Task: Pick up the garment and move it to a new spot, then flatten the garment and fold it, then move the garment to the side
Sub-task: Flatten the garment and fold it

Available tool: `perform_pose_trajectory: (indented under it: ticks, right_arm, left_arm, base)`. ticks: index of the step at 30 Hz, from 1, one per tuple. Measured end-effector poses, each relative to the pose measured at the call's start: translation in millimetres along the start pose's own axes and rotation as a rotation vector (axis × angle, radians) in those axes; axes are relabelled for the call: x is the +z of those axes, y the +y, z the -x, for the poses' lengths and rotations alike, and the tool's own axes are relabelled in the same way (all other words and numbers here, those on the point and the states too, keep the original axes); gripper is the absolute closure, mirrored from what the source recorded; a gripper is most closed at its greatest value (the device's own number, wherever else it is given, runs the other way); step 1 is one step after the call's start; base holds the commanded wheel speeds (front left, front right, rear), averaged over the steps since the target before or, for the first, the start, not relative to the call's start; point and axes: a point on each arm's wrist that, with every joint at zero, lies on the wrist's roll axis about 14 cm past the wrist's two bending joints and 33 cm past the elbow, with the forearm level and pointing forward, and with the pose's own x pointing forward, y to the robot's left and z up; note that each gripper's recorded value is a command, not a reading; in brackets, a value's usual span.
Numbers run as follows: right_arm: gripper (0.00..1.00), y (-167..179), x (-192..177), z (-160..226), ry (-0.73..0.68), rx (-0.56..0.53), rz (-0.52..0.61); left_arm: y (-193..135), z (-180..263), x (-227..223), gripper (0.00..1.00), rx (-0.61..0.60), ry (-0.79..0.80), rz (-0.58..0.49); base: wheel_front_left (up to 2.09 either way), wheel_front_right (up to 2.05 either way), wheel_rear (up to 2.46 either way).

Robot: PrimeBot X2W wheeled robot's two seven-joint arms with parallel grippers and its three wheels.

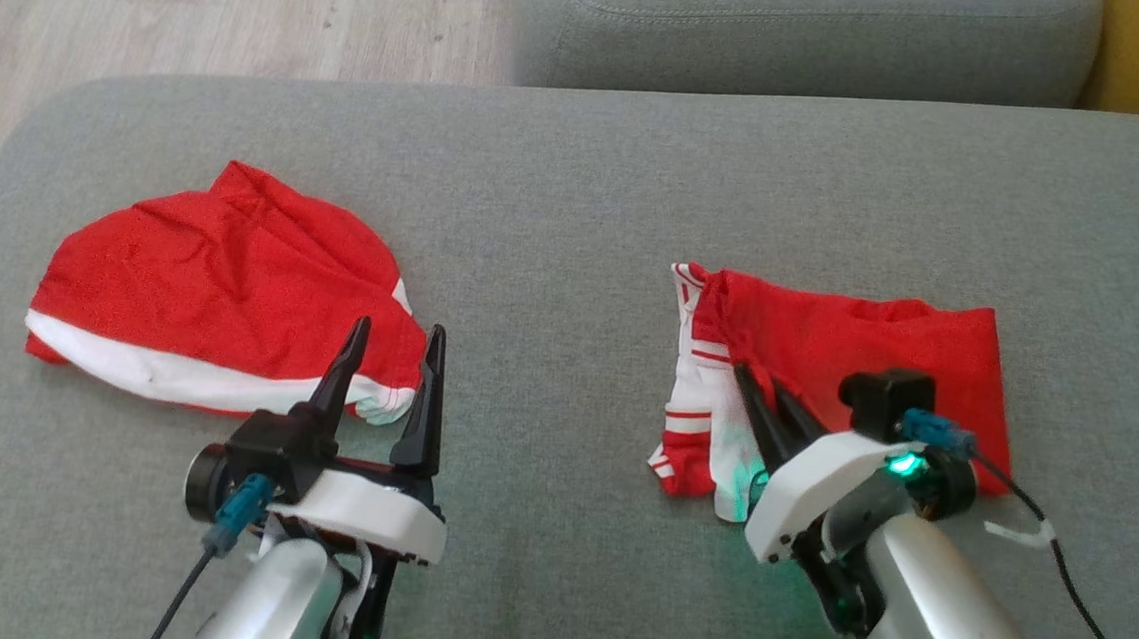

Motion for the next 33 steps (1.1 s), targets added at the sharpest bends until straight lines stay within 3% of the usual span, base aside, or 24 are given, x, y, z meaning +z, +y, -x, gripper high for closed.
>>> perform_pose_trajectory:
  ticks: [4,5,6,12,17,25,29,33]
  right_arm:
    - [1.0,7,-19,-3,0.051,0.024,-0.011]
    - [0.82,10,-21,-3,0.057,0.033,-0.01]
    - [0.0,14,-20,-4,0.052,0.047,-0.002]
    - [0.0,39,6,-8,-0.064,0.127,0.012]
    - [0.0,31,54,-7,-0.247,0.104,0.024]
    - [0.0,-45,126,31,-0.489,-0.158,0.183]
    - [0.0,-73,113,60,-0.492,-0.269,0.222]
    - [0.0,-81,85,79,-0.451,-0.313,0.199]
  left_arm:
    - [3,0,-2,0.0,0.011,0.006,0.009]
    - [3,1,-3,0.0,0.011,0.008,0.009]
    - [3,1,-3,0.0,0.011,0.008,0.009]
    - [0,1,0,0.0,0.003,0.001,0.006]
    - [-3,1,5,0.0,-0.004,-0.015,0.004]
    - [-12,7,8,0.0,-0.017,-0.031,0.014]
    - [-14,7,9,0.0,-0.019,-0.035,0.016]
    - [-15,8,11,0.0,-0.018,-0.042,0.014]
  base:
    - [0.0,0.0,0.0]
    - [0.0,0.0,0.0]
    - [0.0,0.0,0.0]
    - [0.0,0.0,0.0]
    - [0.0,0.0,0.0]
    - [0.0,0.0,0.0]
    - [0.0,0.0,0.0]
    - [0.0,0.0,0.0]
